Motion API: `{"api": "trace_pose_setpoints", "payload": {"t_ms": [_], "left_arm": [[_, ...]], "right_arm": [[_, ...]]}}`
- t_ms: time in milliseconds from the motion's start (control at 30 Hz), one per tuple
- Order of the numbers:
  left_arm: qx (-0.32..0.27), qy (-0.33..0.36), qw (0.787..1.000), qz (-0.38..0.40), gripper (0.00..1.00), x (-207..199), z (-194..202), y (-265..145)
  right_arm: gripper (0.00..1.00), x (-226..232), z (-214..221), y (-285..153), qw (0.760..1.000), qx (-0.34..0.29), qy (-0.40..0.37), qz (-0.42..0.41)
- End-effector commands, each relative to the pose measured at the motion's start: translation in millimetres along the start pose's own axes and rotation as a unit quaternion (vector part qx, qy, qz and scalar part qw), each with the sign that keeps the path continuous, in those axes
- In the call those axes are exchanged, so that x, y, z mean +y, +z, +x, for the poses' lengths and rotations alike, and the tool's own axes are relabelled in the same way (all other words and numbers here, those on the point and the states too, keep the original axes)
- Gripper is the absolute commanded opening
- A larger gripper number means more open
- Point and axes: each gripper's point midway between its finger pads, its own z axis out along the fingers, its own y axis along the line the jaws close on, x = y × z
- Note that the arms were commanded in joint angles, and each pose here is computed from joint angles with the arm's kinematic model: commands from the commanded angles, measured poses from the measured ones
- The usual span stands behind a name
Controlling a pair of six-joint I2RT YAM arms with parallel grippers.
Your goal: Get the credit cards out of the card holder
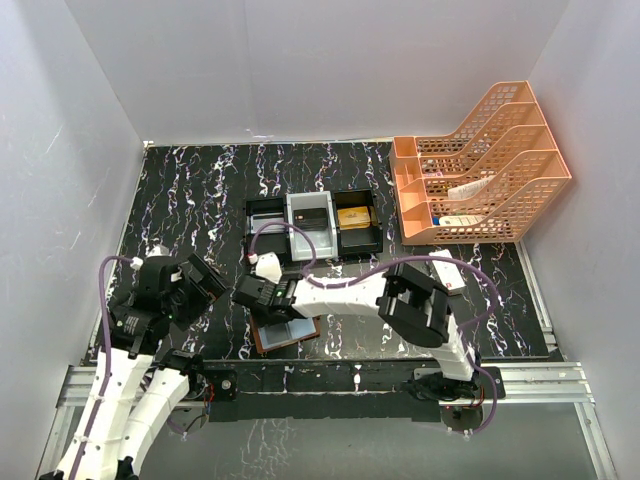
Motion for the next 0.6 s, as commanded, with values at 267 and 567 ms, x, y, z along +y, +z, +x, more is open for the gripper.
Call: {"api": "trace_pose_setpoints", "payload": {"t_ms": [267, 567], "left_arm": [[0.153, 0.013, 0.982, 0.112, 0.92, -18, 66, 16], [0.204, 0.0, 0.973, 0.111, 0.58, -1, 96, 21]], "right_arm": [[0.5, -14, 19, 0, 0.985, 0.06, 0.091, -0.131], [0.5, -18, 19, 4, 0.98, 0.073, 0.118, -0.143]]}}
